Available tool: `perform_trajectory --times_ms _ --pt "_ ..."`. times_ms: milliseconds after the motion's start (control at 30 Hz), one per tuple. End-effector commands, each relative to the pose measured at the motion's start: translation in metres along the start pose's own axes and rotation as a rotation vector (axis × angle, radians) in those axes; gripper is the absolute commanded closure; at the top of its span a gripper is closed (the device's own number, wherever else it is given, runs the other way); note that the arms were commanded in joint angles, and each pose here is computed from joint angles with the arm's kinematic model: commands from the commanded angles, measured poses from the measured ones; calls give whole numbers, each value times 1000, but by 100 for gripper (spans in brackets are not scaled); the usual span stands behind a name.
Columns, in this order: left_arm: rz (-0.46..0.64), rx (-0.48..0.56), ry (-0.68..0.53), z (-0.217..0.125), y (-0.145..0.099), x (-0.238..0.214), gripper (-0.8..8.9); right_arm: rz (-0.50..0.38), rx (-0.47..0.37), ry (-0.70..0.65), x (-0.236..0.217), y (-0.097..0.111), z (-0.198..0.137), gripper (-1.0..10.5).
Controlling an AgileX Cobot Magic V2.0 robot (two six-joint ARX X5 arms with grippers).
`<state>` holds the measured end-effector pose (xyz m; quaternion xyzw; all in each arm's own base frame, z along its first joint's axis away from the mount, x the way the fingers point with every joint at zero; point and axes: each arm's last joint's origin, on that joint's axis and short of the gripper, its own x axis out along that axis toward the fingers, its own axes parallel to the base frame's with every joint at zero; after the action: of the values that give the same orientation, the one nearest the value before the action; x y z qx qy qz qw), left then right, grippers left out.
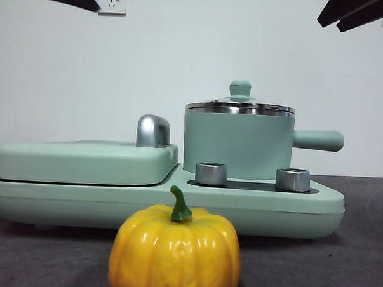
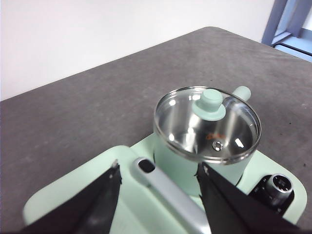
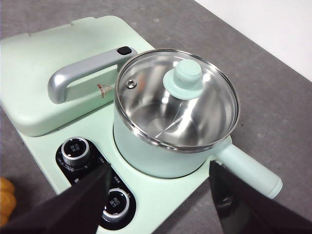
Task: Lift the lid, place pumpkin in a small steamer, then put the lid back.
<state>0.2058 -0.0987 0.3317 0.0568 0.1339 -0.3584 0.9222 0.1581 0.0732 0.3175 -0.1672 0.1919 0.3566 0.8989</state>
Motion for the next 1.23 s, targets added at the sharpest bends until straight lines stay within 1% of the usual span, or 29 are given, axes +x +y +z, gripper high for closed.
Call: perform_trajectory --times_ms 33,267,600,967,1233 --pt "-30 2 -37 7 -2 13 560 0 38 -24 -2 0 6 627" --pt "-95 36 -79 4 -12 50 560 2 58 -24 -2 0 6 627" --pt "-143 71 -141 -4 -21 94 560 2 61 -24 -2 0 6 627" --pt "-220 78 -93 -5 -39 146 560 2 61 -24 -2 0 6 627" --pt "-232 104 -74 -8 -45 172 560 2 61 -24 -2 0 6 627"
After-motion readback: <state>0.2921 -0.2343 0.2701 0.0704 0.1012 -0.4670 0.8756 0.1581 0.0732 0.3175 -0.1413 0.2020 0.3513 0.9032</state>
